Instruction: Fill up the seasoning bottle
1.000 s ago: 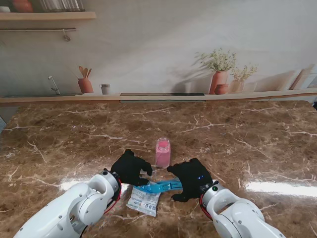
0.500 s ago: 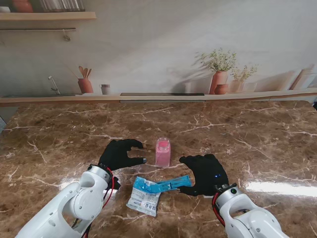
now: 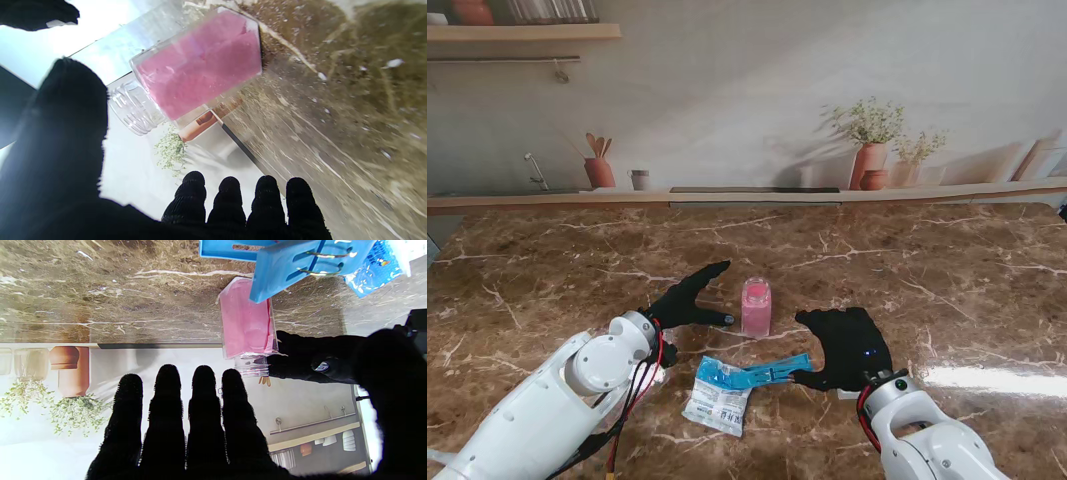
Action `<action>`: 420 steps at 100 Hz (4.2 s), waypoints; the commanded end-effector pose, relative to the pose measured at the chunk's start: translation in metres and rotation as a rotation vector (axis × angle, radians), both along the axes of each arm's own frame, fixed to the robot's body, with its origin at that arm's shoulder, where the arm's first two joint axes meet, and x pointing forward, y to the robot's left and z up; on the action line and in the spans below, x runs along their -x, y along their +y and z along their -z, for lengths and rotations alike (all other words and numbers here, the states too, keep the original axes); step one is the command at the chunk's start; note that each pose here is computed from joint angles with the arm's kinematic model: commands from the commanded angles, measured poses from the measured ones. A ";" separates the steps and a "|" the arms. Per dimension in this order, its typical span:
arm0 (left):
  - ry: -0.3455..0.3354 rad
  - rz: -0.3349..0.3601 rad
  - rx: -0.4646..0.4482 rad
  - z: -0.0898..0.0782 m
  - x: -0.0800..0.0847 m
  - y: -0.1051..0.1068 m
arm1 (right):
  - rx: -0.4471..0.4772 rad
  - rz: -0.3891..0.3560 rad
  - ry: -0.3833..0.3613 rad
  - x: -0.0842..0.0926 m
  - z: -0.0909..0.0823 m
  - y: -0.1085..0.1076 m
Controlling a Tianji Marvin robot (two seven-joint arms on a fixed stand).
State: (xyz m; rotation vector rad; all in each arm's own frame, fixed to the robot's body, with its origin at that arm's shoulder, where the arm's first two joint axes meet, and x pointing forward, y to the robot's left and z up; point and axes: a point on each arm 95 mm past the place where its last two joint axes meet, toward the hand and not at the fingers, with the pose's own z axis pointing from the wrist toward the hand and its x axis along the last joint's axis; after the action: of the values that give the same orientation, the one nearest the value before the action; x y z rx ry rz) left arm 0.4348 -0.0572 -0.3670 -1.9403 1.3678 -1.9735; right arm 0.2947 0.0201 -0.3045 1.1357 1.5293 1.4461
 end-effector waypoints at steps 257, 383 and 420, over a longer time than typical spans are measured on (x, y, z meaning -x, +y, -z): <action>0.217 0.091 0.210 0.064 -0.040 -0.055 | -0.022 0.175 0.038 -0.009 0.015 -0.025; -0.080 -0.015 0.214 -0.020 -0.021 -0.005 | 0.195 0.180 0.236 -0.003 0.016 -0.053; -0.141 -0.005 0.159 -0.029 -0.018 -0.007 | 0.317 0.132 0.366 -0.015 0.037 -0.054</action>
State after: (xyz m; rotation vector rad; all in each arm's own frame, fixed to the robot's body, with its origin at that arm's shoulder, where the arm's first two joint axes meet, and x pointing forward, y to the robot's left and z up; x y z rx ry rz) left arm 0.4526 -0.0619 -0.3429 -1.8385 1.2113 -2.2132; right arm 0.3123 -0.0311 -0.3307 1.3017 1.7857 0.9408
